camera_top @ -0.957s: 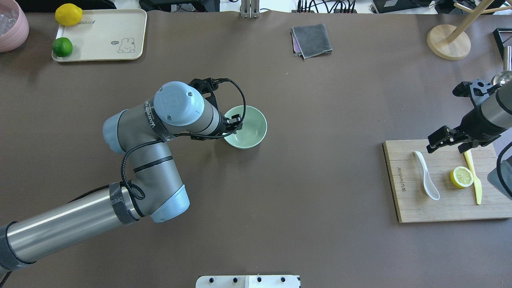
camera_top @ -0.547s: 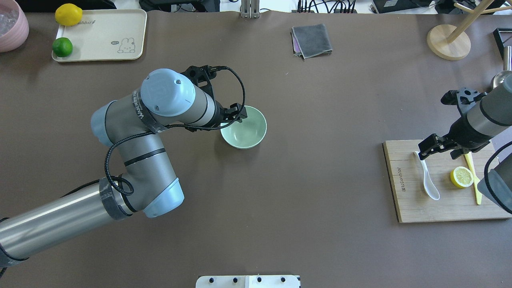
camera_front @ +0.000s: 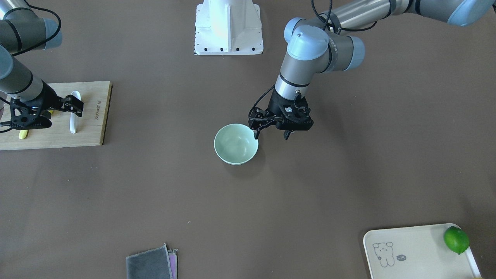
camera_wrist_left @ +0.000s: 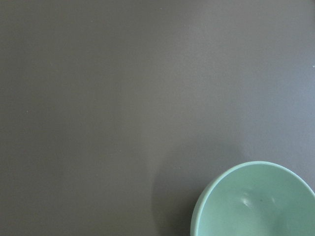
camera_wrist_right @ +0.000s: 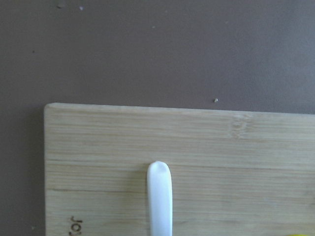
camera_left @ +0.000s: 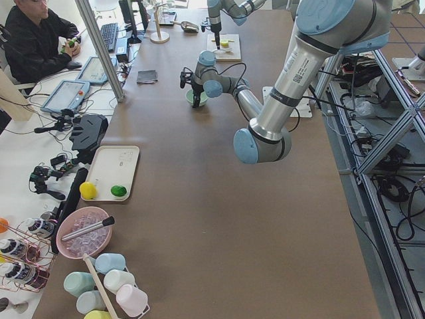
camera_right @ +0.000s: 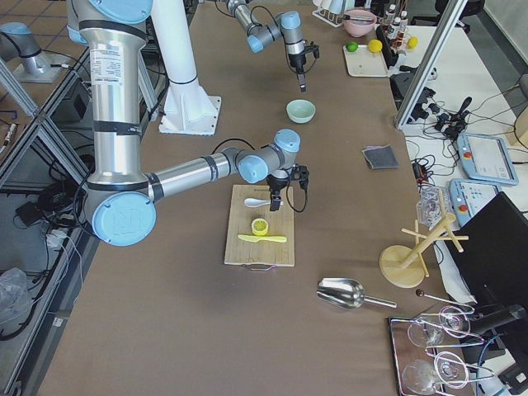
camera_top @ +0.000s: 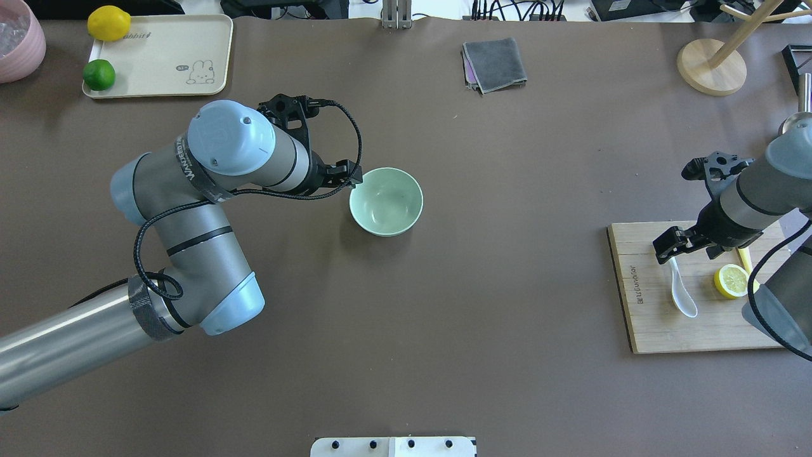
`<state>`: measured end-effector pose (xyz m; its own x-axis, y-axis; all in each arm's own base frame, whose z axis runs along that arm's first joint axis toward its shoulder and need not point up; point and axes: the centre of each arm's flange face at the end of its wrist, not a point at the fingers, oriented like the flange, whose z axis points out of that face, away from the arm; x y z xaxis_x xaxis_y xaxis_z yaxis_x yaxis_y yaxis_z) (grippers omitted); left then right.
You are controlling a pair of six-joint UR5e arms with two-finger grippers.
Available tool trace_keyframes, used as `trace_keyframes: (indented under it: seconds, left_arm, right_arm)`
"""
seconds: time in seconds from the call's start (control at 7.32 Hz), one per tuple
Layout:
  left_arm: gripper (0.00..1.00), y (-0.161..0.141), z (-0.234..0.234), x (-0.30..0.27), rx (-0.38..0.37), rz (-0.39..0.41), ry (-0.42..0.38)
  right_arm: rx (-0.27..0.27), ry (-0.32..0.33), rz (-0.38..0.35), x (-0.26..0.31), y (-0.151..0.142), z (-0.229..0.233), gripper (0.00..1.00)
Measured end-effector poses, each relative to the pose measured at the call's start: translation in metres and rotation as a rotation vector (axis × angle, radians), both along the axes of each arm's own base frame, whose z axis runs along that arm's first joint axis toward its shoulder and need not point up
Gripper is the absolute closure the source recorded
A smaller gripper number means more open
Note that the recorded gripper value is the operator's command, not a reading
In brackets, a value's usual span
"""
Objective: Place spoon in bowl
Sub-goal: 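Release the bowl with left gripper while right gripper grasps the white spoon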
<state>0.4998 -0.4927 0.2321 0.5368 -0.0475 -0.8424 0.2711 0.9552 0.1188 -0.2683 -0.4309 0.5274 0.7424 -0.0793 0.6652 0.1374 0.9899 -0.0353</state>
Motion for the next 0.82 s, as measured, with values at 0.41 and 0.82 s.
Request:
trace_keyframes:
  seconds: [0.41,0.82]
  left_arm:
    - [0.02,-0.004,0.001,-0.004,0.001,-0.007,0.001]
    - [0.02,-0.005,0.003,-0.005,0.001,-0.008,0.002]
  right_arm:
    - [0.023,-0.026,-0.002,-0.007,-0.001,0.024,0.44]
    - [0.039,-0.056,0.000,-0.007,-0.001,0.021,0.73]
